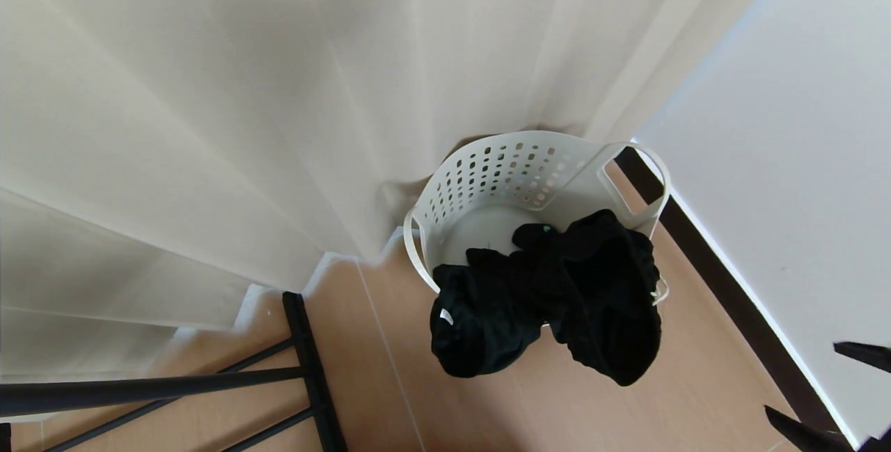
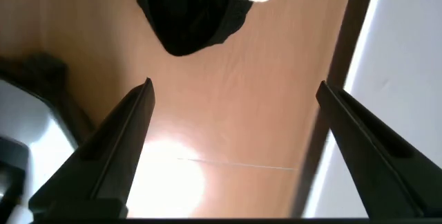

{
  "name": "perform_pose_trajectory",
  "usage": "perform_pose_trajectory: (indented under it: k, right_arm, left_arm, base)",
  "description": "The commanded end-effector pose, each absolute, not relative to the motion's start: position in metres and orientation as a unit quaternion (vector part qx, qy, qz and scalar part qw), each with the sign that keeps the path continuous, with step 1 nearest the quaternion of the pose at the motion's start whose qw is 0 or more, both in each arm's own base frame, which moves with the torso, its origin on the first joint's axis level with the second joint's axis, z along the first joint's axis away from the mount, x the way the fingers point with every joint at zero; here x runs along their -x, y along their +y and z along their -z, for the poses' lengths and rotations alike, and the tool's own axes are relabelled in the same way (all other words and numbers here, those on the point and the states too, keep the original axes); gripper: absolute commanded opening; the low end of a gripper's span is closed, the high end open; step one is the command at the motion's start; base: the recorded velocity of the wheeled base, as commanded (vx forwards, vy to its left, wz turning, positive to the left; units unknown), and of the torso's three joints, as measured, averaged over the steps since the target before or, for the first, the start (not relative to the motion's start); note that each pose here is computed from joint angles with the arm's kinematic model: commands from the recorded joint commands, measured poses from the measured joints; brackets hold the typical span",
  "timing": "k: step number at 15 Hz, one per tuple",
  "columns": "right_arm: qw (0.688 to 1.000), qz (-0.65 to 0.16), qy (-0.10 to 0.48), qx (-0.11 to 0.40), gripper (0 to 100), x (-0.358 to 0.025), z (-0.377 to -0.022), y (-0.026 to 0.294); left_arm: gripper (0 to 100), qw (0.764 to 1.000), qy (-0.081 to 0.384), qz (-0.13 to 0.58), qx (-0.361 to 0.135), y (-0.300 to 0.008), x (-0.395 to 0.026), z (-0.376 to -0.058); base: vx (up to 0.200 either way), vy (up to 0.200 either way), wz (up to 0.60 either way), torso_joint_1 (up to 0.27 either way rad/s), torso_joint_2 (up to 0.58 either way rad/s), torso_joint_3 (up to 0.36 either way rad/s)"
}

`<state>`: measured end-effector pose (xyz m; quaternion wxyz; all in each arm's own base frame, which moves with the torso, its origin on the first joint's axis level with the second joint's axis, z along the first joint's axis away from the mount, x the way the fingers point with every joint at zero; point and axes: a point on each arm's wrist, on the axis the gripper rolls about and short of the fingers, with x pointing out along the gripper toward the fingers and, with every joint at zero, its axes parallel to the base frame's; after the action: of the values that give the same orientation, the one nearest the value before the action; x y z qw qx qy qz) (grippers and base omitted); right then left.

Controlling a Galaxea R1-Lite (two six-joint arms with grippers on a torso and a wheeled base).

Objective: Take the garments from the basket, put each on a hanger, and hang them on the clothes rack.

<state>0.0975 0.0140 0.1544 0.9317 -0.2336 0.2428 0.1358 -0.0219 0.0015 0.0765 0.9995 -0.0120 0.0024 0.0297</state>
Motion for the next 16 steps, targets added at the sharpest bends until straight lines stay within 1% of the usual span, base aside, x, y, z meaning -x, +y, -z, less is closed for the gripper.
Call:
perform_pose_trajectory:
  k: [1,2,3,6,7,8,11,12,13,14,16]
  right_arm:
    - [0.843,-0.185,0.298,0.408,100,-0.194,-0.159,0.04]
    - [0.834,-0.18,0.295,0.43,100,-0.202,-0.161,0.048]
    - [0.822,-0.169,0.288,0.462,100,-0.22,-0.162,0.072]
    - [0.81,-0.127,0.284,0.497,100,-0.256,-0.154,0.105]
    - [0.81,-0.117,0.283,0.5,100,-0.263,-0.152,0.11]
    - [0.817,-0.1,0.271,0.499,100,-0.282,-0.15,0.118]
    - [0.832,-0.085,0.25,0.489,100,-0.308,-0.141,0.128]
    - [0.833,-0.077,0.25,0.488,100,-0.314,-0.138,0.128]
    - [0.837,-0.043,0.248,0.487,100,-0.325,-0.136,0.125]
    - [0.84,-0.027,0.243,0.485,100,-0.332,-0.136,0.125]
    - [0.842,-0.014,0.244,0.48,100,-0.342,-0.134,0.121]
  left_arm:
    - [100,0.999,0.002,-0.03,0.012,0.001,0.022,-0.077]
    - [100,0.999,0.001,-0.03,0.012,0.001,0.022,-0.077]
    - [100,0.999,0.002,-0.03,0.012,0.001,0.022,-0.077]
    - [100,0.999,0.002,-0.03,0.012,0.001,0.022,-0.077]
    - [100,0.999,0.002,-0.03,0.012,0.001,0.022,-0.077]
    - [100,0.999,0.001,-0.03,0.012,0.001,0.022,-0.077]
    - [100,0.999,0.002,-0.03,0.012,0.001,0.022,-0.077]
    - [100,0.999,0.002,-0.03,0.012,0.001,0.022,-0.077]
    - [100,0.999,0.002,-0.03,0.012,0.001,0.022,-0.077]
    - [100,0.999,0.002,-0.03,0.012,0.001,0.022,-0.077]
    - [100,0.999,0.002,-0.03,0.012,0.001,0.022,-0.077]
  base:
    - [0.0,0.0,0.0,0.0,0.0,0.0]
    - [0.0,0.0,0.0,0.0,0.0,0.0]
    - [0.0,0.0,0.0,0.0,0.0,0.0]
    - [0.0,0.0,0.0,0.0,0.0,0.0]
    - [0.0,0.0,0.0,0.0,0.0,0.0]
    - [0.0,0.0,0.0,0.0,0.0,0.0]
    - [0.0,0.0,0.0,0.0,0.0,0.0]
    - [0.0,0.0,0.0,0.0,0.0,0.0]
    - [0.0,0.0,0.0,0.0,0.0,0.0]
    - [0.0,0.0,0.0,0.0,0.0,0.0]
    - [0.0,0.0,0.0,0.0,0.0,0.0]
